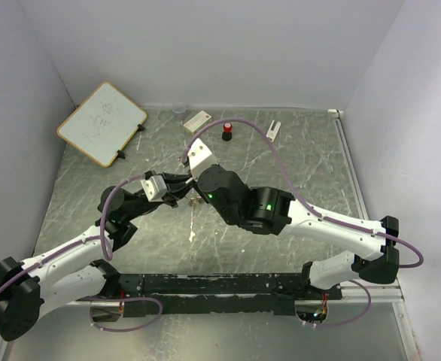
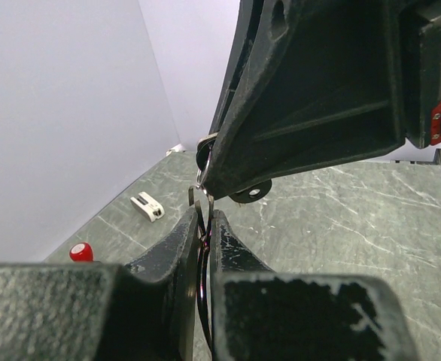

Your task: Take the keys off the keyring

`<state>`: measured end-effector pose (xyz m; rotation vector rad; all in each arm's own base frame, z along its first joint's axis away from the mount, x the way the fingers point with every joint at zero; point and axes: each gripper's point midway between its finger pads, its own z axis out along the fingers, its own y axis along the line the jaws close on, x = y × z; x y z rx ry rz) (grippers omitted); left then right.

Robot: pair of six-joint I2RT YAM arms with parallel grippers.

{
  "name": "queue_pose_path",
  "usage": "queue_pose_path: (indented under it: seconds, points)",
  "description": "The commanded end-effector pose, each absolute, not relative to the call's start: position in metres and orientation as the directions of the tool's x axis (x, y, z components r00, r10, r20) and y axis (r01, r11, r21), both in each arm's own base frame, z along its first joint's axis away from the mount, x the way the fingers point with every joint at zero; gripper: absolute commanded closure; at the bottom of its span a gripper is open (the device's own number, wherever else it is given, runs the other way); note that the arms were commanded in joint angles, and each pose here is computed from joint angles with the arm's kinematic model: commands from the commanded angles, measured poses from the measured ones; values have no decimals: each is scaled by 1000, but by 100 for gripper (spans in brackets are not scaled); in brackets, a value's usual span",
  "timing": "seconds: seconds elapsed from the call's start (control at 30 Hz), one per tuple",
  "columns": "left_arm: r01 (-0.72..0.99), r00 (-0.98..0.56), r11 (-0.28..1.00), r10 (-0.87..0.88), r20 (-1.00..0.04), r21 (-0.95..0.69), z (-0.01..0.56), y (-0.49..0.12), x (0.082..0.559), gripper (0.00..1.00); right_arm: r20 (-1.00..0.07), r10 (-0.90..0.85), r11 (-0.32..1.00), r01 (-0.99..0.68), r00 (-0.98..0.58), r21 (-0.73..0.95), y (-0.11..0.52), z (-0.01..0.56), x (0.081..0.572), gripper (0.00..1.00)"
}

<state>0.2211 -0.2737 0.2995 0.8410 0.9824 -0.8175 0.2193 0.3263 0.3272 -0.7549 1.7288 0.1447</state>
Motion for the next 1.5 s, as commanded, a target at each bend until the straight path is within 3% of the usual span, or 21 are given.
queue_pose_path:
  seconds: [0.0, 0.53, 1.2, 1.47]
  points:
    - [870, 344, 431, -182, -921, 239, 302, -273, 218, 93, -937, -340, 834, -485, -79, -262, 312, 360, 224, 100]
    - [869, 398, 370, -124, -909, 330, 299, -273, 205, 93, -937, -336, 868, -416, -93, -270, 296, 381, 228, 100]
    - [905, 388, 251, -161, -907, 343, 301, -283, 187, 93, -921, -387, 826, -463, -48, -322, 314, 377, 230, 100]
    - [903, 400, 238, -161, -902, 358, 298, -283, 183, 93, -905, -423, 789, -508, -40, -346, 330, 374, 230, 92]
